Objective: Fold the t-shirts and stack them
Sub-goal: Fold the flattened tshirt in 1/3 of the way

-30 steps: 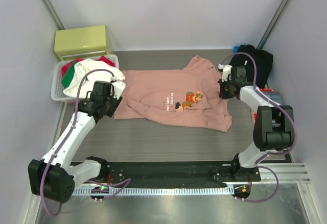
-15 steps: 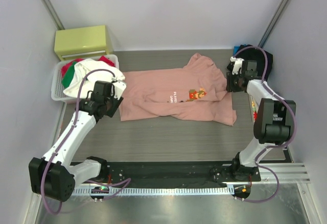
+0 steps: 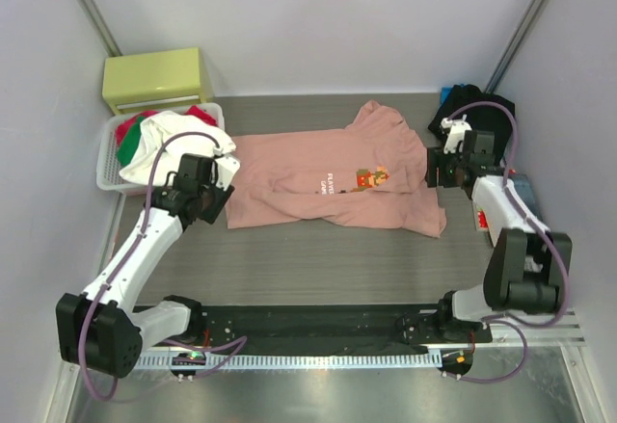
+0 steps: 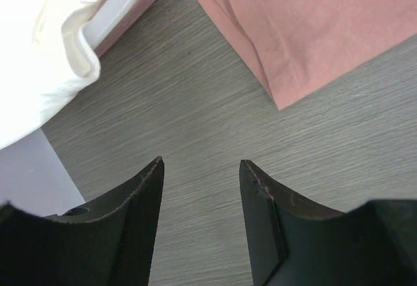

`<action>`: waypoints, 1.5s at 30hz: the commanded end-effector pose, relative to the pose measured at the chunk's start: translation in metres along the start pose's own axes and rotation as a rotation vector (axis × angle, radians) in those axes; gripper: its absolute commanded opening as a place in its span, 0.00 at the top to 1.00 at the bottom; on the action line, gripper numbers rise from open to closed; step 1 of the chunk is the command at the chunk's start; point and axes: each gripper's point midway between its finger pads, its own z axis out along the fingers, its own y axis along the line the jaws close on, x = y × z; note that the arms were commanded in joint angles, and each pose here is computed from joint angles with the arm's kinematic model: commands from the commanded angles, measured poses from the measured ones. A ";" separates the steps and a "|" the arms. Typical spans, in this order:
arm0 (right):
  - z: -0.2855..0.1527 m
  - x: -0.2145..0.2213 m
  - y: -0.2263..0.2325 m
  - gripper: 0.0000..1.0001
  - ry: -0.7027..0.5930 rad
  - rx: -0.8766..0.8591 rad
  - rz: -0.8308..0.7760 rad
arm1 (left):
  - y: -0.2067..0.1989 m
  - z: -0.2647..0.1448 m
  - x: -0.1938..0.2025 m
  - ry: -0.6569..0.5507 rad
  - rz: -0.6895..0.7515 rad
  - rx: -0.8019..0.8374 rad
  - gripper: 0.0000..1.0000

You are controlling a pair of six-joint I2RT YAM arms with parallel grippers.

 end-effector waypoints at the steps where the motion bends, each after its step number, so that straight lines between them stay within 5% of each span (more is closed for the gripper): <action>1: -0.047 -0.019 0.020 0.32 -0.116 -0.061 0.016 | -0.015 0.005 0.005 0.037 0.037 0.083 0.49; 8: -0.049 0.008 0.036 0.46 -0.080 -0.120 0.051 | -0.044 0.017 -0.019 0.043 0.060 0.214 0.57; 11: -0.044 0.011 0.037 0.49 -0.060 -0.128 0.051 | -0.055 0.025 -0.044 0.019 0.089 0.224 0.80; 12: -0.044 0.012 0.038 0.49 -0.057 -0.131 0.048 | -0.056 0.029 -0.054 0.005 0.086 0.219 0.79; 15: -0.044 0.015 0.040 0.48 -0.055 -0.145 0.041 | -0.055 0.044 -0.071 0.021 0.097 0.208 0.56; 17: -0.044 0.016 0.040 0.48 -0.053 -0.147 0.038 | -0.054 0.050 -0.084 0.008 0.101 0.211 0.51; 22: -0.045 0.019 0.039 0.46 -0.056 -0.137 0.022 | -0.077 0.078 -0.095 0.042 0.082 0.351 0.48; 29: -0.047 0.024 0.040 0.46 -0.054 -0.140 0.006 | -0.071 0.076 -0.103 0.008 0.050 0.321 0.50; 30: -0.048 0.023 0.040 0.72 -0.056 -0.142 -0.001 | -0.069 0.072 -0.096 0.010 0.047 0.302 0.51; 33: -0.058 0.017 0.034 0.99 -0.091 -0.104 -0.028 | -0.037 0.041 -0.091 -0.113 0.015 0.155 0.55; 36: -0.067 0.012 0.033 0.99 -0.143 -0.085 -0.046 | 0.033 -0.010 -0.099 -0.328 -0.121 -0.058 0.98; 41: -0.062 0.014 0.045 0.99 -0.110 -0.162 -0.043 | 0.057 -0.048 -0.077 -0.394 -0.131 -0.190 1.00; 45: -0.054 0.021 0.054 0.99 -0.052 -0.214 -0.043 | 0.032 -0.037 -0.058 -0.338 -0.154 -0.088 1.00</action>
